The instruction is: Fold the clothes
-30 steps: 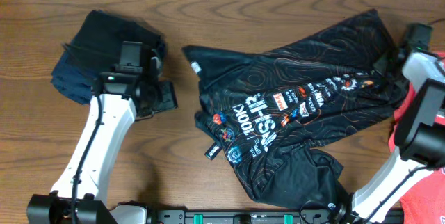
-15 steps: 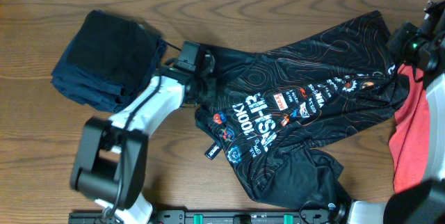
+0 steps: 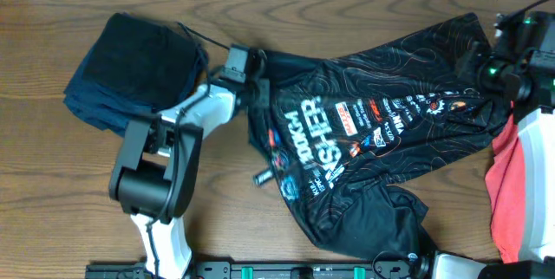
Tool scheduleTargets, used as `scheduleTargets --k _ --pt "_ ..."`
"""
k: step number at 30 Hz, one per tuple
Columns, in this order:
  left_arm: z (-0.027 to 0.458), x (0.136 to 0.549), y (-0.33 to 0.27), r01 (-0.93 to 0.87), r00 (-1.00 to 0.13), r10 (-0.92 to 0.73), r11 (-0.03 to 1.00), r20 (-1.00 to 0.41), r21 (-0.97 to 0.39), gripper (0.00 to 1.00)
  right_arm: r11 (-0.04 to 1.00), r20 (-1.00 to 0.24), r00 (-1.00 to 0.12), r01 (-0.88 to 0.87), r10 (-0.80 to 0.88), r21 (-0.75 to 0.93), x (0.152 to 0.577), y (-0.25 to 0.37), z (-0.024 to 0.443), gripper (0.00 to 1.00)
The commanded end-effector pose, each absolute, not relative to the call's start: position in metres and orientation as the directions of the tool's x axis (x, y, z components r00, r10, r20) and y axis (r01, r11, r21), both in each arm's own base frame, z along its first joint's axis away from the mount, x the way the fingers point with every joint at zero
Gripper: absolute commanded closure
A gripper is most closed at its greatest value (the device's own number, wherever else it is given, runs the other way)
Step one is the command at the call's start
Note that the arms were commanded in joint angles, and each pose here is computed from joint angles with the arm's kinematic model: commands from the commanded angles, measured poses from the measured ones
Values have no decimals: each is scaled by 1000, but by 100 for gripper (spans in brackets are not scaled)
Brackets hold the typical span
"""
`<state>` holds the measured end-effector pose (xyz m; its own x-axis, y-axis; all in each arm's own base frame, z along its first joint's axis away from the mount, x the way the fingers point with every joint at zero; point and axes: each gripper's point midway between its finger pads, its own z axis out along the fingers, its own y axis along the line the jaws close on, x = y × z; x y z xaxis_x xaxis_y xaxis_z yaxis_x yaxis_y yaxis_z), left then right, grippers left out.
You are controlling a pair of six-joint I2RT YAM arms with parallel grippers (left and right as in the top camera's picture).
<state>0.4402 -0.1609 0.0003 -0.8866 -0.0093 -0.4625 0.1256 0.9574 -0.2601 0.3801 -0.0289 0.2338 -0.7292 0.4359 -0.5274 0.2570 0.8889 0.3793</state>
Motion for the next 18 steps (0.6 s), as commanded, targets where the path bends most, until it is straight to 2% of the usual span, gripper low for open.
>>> scheduleTargets --k 1,6,8,11,14,18 --pt "-41 464 -108 1 -901 -74 985 -428 -172 94 906 -537 -751 193 384 377 378 -7 238 97" --pt "-7 542 -87 21 -844 -91 979 -528 -203 94 922 -527 -781 155 334 354 375 15 234 97" --pt "30 576 -77 35 -804 -89 980 -588 -196 94 928 -518 -794 150 318 340 372 20 231 97" --pt "82 604 -68 66 -749 -62 984 -660 -167 94 937 -507 -804 168 311 307 367 18 226 97" --pt "131 612 -61 99 -734 -16 987 -679 -130 94 946 -507 -802 223 315 236 364 3 220 96" --pt "168 583 -59 100 -805 4 986 -594 -130 92 947 -511 -798 271 320 171 364 -12 214 90"
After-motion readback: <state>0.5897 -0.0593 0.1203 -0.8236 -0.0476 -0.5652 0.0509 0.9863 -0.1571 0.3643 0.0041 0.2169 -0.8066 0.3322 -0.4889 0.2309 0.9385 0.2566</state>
